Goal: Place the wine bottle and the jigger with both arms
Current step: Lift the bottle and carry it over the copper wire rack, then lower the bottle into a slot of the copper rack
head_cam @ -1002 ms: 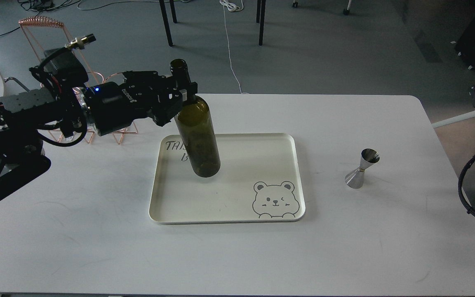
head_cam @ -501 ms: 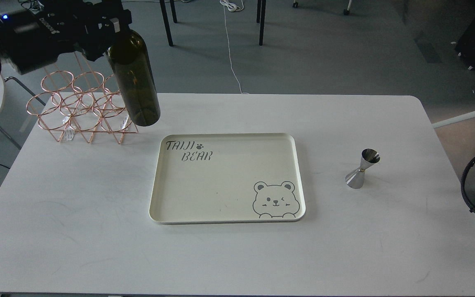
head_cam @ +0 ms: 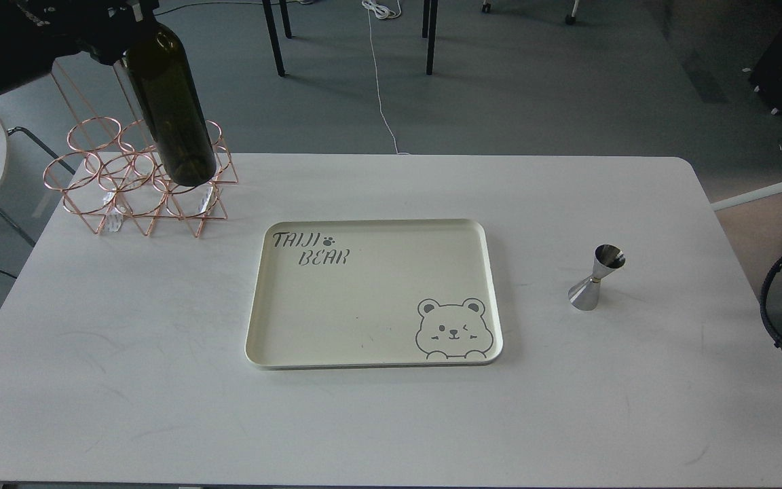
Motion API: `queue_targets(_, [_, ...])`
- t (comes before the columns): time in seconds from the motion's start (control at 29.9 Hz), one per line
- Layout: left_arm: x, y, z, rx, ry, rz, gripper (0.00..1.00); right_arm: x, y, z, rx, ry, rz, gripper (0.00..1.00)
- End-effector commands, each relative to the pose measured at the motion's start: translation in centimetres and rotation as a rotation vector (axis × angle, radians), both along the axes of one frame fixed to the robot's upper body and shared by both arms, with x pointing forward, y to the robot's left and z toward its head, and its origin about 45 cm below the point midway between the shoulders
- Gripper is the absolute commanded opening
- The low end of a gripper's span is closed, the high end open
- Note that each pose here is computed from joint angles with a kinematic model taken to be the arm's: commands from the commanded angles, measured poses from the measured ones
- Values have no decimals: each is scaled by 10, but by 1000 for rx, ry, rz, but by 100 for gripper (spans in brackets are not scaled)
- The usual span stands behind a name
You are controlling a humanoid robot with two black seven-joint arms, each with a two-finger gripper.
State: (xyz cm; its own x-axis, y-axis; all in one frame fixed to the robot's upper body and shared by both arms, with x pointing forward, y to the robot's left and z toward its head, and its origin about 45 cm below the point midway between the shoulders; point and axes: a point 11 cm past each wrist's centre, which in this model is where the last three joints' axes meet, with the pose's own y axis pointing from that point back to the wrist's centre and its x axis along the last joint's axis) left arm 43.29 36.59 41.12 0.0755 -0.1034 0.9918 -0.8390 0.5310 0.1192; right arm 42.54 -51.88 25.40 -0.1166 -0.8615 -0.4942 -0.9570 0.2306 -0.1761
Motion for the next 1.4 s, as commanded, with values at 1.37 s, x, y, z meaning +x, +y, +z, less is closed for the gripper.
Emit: queue_targets(1.37, [18,22,-50,16,65,95,15,-1,0,-3,-2,7,0,97])
